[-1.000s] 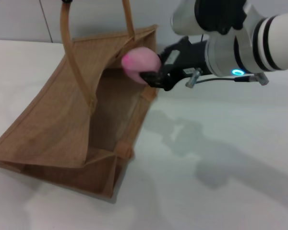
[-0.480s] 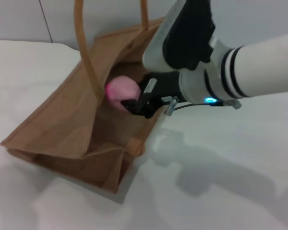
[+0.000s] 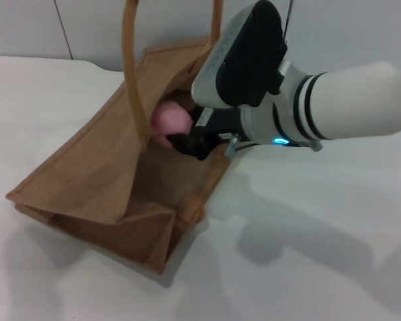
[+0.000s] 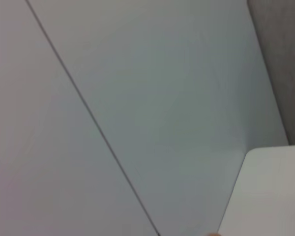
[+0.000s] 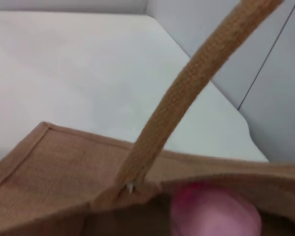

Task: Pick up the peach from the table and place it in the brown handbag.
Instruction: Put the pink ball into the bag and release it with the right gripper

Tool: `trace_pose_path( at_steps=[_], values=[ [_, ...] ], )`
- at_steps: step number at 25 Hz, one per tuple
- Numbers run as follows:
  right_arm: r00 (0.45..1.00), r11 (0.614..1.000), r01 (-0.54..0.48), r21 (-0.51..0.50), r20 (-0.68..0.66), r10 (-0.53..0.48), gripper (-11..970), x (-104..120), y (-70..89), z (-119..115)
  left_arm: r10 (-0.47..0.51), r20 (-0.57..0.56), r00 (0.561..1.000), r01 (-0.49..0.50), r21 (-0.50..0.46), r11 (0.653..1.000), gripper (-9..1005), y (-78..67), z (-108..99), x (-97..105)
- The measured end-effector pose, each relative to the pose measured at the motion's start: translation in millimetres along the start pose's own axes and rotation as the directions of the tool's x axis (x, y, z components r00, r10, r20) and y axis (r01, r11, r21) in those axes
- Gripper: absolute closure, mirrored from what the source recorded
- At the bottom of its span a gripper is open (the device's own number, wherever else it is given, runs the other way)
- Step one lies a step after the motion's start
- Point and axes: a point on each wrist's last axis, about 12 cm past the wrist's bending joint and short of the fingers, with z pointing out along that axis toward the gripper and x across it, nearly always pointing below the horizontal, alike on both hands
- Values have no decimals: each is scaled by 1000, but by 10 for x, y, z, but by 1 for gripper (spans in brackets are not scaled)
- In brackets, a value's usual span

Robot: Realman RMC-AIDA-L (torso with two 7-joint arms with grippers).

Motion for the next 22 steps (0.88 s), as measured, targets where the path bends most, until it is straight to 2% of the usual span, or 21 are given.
trace_pose_path(
  at_steps=[5,11,22],
  values=[
    [999,1000,23,-18,33,-22,555,-15,-29,80,-1,24,1000,1,16,1000,873,-19,25,-37],
    [1000,999,4,-34,-6,-4,554,54,-116,205,17,50,999,-19,36,999,873,-71,105,-138],
    [1000,1000,11,-21,13,-11,384,-28,-121,250,3,43,999,-4,18,1000,873,-57,73,-83]
  ],
)
